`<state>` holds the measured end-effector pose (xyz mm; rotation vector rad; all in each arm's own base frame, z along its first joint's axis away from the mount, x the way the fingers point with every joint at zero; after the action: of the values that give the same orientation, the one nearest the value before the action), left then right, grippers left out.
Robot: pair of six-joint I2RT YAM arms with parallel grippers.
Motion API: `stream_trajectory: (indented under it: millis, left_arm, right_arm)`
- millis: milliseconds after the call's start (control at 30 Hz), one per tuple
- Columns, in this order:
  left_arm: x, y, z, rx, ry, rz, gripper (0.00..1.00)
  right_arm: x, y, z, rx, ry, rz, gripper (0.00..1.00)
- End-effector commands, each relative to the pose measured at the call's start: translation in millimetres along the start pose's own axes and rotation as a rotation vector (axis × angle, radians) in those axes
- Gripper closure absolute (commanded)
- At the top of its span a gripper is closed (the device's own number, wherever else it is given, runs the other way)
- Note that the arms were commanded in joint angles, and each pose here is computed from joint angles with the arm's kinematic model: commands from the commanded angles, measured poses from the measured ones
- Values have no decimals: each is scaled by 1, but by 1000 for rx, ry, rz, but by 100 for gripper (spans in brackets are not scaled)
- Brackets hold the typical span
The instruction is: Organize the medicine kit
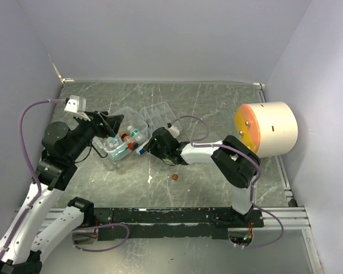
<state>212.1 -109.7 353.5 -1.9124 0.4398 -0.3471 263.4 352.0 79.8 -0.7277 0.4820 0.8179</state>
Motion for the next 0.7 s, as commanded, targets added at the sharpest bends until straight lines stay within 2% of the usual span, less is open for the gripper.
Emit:
stream_trajectory:
  millis: [0, 267, 500, 600, 667]
  left_arm:
    - [-3, -5, -3, 14, 12, -36, 17]
    - [-4, -4, -3, 13, 2, -37, 17]
    - [-3, -3, -2, 11, -8, -34, 17]
    - [-3, -3, -2, 11, -6, -33, 17]
    - [-2, -2, -1, 10, -6, -32, 18]
  right_arm:
    - [14, -13, 12, 120, 0, -101, 54]
    - [25, -24, 3, 188, 111, -205, 56]
    - [31, -21, -8, 191, 165, -208, 60]
    - [35, -18, -9, 190, 154, -190, 67]
    - [36, -17, -8, 184, 145, -183, 77]
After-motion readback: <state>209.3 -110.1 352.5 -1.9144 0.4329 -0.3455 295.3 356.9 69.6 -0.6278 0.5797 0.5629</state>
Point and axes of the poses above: each gripper's point midway between its finger pads, its own x axis out along the fingers, its own z axis along the line the jaws close on, y = z × x, the point moved 6 cm from there along -x, back along the fingers, and after that the axes turned 1 degree about -x, right-handed, at the moved point
